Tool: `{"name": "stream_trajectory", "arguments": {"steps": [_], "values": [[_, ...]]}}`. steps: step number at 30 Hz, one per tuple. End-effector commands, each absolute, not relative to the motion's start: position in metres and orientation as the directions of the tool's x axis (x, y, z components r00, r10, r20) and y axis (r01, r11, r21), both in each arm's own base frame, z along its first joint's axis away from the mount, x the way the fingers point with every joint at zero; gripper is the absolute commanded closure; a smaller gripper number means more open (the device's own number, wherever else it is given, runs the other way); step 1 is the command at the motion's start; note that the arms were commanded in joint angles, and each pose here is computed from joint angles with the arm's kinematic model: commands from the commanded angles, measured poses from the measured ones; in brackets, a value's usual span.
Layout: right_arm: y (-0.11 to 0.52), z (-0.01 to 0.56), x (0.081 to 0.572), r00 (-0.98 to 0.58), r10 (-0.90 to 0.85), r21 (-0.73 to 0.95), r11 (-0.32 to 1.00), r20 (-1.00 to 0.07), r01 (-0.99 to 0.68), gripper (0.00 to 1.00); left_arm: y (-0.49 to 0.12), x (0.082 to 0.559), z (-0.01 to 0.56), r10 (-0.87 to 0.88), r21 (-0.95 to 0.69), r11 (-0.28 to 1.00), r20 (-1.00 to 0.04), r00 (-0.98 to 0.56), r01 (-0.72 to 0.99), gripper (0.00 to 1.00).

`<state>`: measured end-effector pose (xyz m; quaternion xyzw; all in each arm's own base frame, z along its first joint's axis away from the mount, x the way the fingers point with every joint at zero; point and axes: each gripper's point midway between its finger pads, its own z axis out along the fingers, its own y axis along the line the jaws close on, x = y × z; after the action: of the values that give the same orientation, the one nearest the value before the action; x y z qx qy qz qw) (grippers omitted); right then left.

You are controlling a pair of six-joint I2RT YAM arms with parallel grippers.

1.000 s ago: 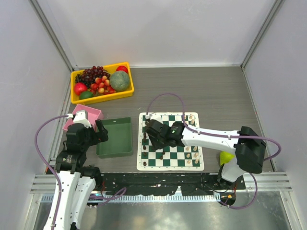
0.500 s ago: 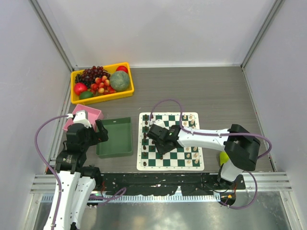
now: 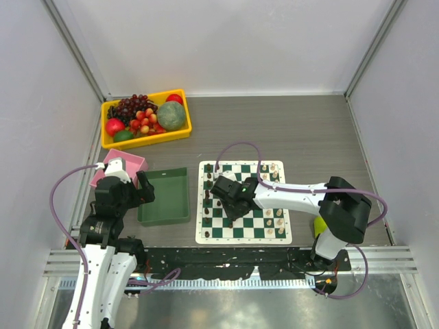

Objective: Set up the chess pieces on the board

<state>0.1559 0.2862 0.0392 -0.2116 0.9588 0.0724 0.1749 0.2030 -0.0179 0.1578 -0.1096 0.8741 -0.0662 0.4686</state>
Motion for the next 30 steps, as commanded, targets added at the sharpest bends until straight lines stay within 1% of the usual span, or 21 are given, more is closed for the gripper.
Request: {"name": "stream_trajectory", "arguments": {"steps": [1, 3, 9, 13, 16, 23, 27, 30], "values": [[0.291, 0.039, 0.156, -0.85, -0.381, 0.081, 0.896, -0.364, -0.436, 0.69, -0.019, 0.208, 0.165, -0.259, -0.231, 0.966, -0.82, -0.511, -0.119, 0.01], [0.291, 0.039, 0.156, -0.849, -0.385, 0.079, 0.895, -0.361, -0.439, 0.7, -0.019, 0.208, 0.166, -0.259, -0.231, 0.966, -0.82, -0.51, -0.119, 0.01], [0.286, 0.035, 0.158, -0.861, -0.371, 0.066, 0.907, -0.348, -0.417, 0.71, -0.019, 0.208, 0.165, -0.259, -0.231, 0.966, -0.82, -0.511, -0.119, 0.01], [0.287, 0.039, 0.16, -0.856, -0.365, 0.071, 0.906, -0.365, -0.417, 0.78, -0.019, 0.208, 0.165, -0.259, -0.231, 0.966, -0.819, -0.511, -0.118, 0.01], [0.29, 0.046, 0.162, -0.848, -0.356, 0.086, 0.904, -0.393, -0.419, 0.84, -0.02, 0.208, 0.165, -0.259, -0.232, 0.966, -0.819, -0.512, -0.117, 0.01], [0.311, 0.077, 0.173, -0.806, -0.329, 0.127, 0.889, -0.492, -0.44, 0.85, -0.02, 0.208, 0.165, -0.258, -0.231, 0.966, -0.819, -0.513, -0.117, 0.01], [0.323, 0.076, 0.17, -0.797, -0.354, 0.133, 0.873, -0.49, -0.469, 0.85, -0.019, 0.208, 0.165, -0.257, -0.229, 0.966, -0.819, -0.512, -0.119, 0.01], [0.33, 0.069, 0.162, -0.794, -0.386, 0.141, 0.855, -0.469, -0.499, 0.85, -0.019, 0.208, 0.164, -0.259, -0.229, 0.966, -0.818, -0.513, -0.121, 0.01]]}}
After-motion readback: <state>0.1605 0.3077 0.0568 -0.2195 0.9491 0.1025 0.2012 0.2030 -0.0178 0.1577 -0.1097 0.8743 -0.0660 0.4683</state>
